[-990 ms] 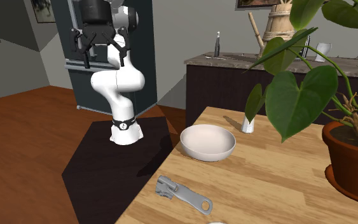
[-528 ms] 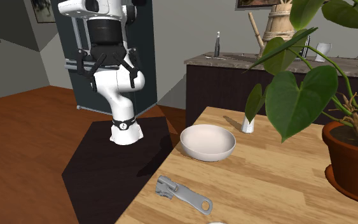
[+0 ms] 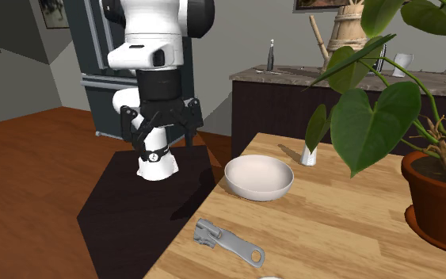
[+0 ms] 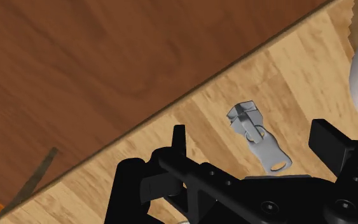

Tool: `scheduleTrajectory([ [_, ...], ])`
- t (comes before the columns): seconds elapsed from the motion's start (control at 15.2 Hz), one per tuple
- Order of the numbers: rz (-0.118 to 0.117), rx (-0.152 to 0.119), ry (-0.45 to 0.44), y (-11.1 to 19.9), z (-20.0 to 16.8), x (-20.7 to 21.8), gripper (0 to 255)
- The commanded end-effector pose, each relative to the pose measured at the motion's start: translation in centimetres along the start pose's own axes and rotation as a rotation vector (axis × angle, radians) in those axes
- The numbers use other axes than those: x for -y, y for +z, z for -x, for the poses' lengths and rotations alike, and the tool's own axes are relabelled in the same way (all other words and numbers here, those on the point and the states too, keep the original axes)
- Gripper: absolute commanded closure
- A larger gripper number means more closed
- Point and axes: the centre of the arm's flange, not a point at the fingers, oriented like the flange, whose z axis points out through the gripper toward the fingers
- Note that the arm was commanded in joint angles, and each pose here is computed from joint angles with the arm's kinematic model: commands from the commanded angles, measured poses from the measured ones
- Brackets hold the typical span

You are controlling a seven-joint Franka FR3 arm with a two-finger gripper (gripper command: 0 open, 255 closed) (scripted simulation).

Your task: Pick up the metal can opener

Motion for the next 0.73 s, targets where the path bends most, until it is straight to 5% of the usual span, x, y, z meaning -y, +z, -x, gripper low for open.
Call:
scheduleTrajectory([
  [0.0,0.000,0.017,-0.053,1.6,-2.0,0.8,0],
  [0.66,0.001,0.106,-0.309,11.0,-11.4,5.7,0],
])
